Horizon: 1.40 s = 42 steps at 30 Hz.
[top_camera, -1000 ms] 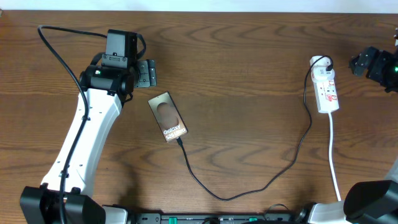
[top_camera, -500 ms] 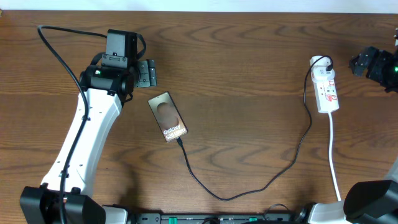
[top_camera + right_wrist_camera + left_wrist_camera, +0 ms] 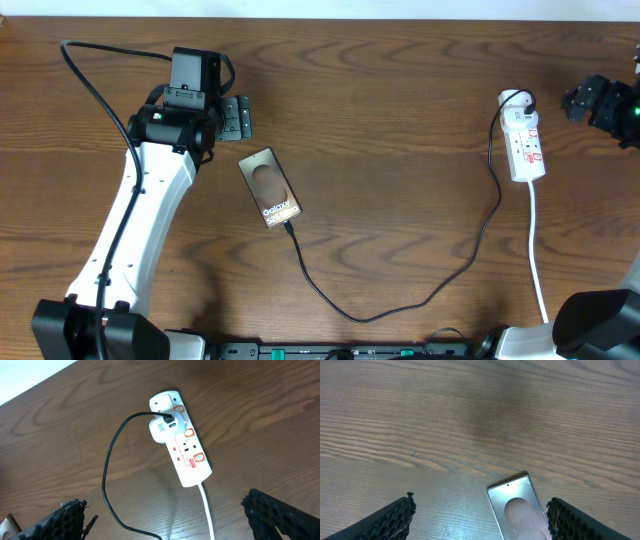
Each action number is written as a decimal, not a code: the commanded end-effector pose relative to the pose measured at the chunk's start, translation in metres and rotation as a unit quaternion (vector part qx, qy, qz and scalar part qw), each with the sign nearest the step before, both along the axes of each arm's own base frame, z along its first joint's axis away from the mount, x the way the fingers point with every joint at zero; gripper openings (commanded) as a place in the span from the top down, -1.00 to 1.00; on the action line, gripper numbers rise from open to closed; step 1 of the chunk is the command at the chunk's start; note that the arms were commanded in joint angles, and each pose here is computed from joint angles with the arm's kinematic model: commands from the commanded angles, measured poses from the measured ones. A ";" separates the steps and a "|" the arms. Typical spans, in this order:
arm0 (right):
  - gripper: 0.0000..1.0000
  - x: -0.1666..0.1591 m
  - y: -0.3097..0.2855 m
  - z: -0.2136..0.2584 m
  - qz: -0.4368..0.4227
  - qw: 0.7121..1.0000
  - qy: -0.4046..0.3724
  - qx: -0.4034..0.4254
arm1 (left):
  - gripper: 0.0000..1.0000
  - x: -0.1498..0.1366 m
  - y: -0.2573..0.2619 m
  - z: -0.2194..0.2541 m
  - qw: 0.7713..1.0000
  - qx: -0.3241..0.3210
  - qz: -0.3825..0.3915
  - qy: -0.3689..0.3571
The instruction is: Plug charger to phone and switch on socket
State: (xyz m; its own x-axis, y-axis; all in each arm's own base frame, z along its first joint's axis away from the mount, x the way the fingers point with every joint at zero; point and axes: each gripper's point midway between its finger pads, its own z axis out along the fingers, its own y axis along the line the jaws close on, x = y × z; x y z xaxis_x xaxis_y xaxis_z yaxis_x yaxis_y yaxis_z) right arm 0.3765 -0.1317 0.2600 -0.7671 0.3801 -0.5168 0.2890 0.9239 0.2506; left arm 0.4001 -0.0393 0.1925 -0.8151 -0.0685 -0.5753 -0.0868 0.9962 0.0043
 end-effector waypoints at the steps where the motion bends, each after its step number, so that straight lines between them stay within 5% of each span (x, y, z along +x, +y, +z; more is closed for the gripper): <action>1: -0.99 0.001 0.003 0.004 -0.001 1.000 -0.004 0.005 | -0.73 0.001 0.004 0.005 1.000 0.009 0.005 -0.006; 12: -0.99 0.001 0.003 0.004 -0.001 1.000 -0.004 0.004 | -0.73 -0.027 0.010 0.014 1.000 0.014 0.007 0.003; 21: -0.99 0.001 0.003 0.004 -0.001 1.000 -0.004 0.004 | -0.73 -0.091 0.020 0.045 0.994 -0.006 0.010 -0.112; 25: -0.99 0.001 0.003 0.004 -0.001 1.000 -0.004 0.004 | -0.73 -0.104 0.023 0.063 0.964 -0.030 0.011 -0.264; 30: -0.98 0.001 0.003 0.004 -0.001 1.000 -0.004 0.004 | -0.73 -0.116 0.030 0.086 0.890 -0.058 0.020 -0.452; 36: -0.98 0.001 0.003 0.004 -0.001 1.000 -0.004 0.004 | -0.73 -0.142 0.016 0.064 0.825 -0.007 -0.080 -0.559; 39: -0.99 0.001 0.003 0.004 -0.001 1.000 -0.004 0.004 | -0.73 -0.146 0.017 0.038 0.828 0.004 -0.096 -0.552; 42: -0.99 0.001 0.003 0.004 -0.001 1.000 -0.004 0.004 | -0.73 -0.144 0.022 0.009 0.859 0.004 -0.089 -0.504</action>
State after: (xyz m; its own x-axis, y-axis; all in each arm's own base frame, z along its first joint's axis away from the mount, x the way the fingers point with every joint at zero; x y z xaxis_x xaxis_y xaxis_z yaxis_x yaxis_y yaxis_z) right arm 0.3762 -0.1315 0.2598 -0.7679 0.3809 -0.5151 0.2898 0.9236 0.2510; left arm 0.2587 -0.0118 0.2081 0.1203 -0.0411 -0.9919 0.0654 0.9973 -0.0334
